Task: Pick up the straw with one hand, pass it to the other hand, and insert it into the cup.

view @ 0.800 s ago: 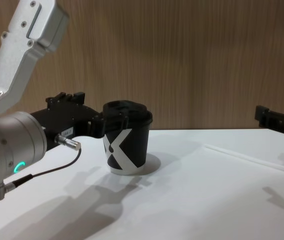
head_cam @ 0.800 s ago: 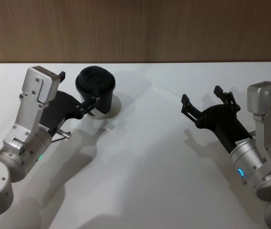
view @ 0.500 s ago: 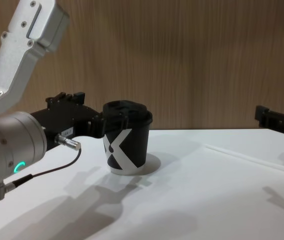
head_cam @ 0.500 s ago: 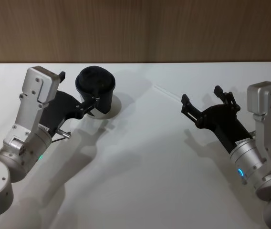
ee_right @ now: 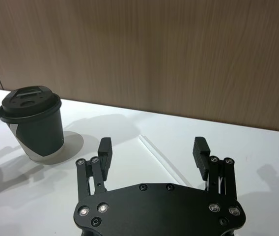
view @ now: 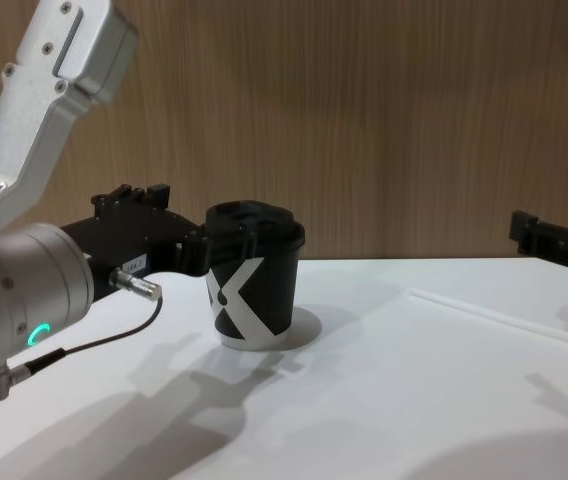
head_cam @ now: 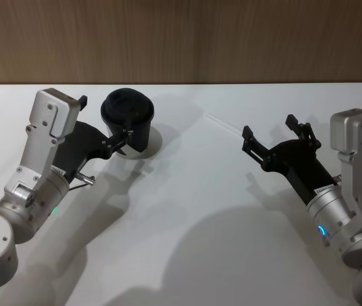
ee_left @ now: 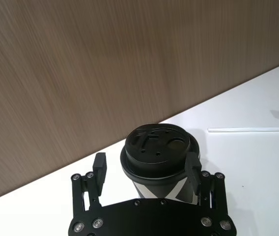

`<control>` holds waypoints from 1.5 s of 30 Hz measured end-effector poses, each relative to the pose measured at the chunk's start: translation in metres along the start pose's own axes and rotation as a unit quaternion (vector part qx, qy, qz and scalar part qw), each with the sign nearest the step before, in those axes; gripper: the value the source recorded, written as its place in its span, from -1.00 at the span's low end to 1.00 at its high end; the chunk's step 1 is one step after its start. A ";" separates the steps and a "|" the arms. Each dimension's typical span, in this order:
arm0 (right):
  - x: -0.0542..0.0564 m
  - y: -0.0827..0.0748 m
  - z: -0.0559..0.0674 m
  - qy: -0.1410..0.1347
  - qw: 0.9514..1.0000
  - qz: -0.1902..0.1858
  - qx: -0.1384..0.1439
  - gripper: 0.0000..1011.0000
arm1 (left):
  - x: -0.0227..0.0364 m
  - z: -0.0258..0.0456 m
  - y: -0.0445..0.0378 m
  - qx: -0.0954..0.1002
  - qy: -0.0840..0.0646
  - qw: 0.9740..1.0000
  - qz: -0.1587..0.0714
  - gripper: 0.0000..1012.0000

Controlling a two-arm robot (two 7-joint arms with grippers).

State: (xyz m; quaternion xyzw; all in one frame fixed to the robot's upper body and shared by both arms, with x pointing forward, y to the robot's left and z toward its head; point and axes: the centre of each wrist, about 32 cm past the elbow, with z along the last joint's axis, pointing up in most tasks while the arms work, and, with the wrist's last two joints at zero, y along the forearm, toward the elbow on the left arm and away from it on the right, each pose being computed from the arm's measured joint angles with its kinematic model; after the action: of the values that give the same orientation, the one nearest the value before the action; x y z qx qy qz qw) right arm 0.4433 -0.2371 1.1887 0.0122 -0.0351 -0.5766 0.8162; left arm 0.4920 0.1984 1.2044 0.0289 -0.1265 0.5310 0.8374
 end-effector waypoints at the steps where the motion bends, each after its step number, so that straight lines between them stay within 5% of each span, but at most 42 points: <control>1: 0.000 0.000 0.000 0.000 1.000 0.000 0.000 0.98 | 0.0000 0.0000 0.0000 0.000 0.000 1.000 0.000 0.98; 39: 0.000 0.000 0.000 0.000 1.000 0.000 0.000 0.98 | 0.0000 0.0000 0.0000 0.000 0.000 1.000 0.000 0.98; 45: 0.010 0.002 0.002 -0.010 1.000 0.000 0.005 0.98 | 0.0000 0.0000 0.0000 0.000 0.000 1.000 0.000 0.98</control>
State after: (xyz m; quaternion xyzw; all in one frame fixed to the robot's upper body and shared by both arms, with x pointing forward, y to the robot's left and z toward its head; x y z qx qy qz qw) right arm 0.4486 -0.2454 1.1915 0.0105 -0.0462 -0.5766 0.8157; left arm 0.4920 0.1984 1.2044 0.0289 -0.1265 0.5310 0.8374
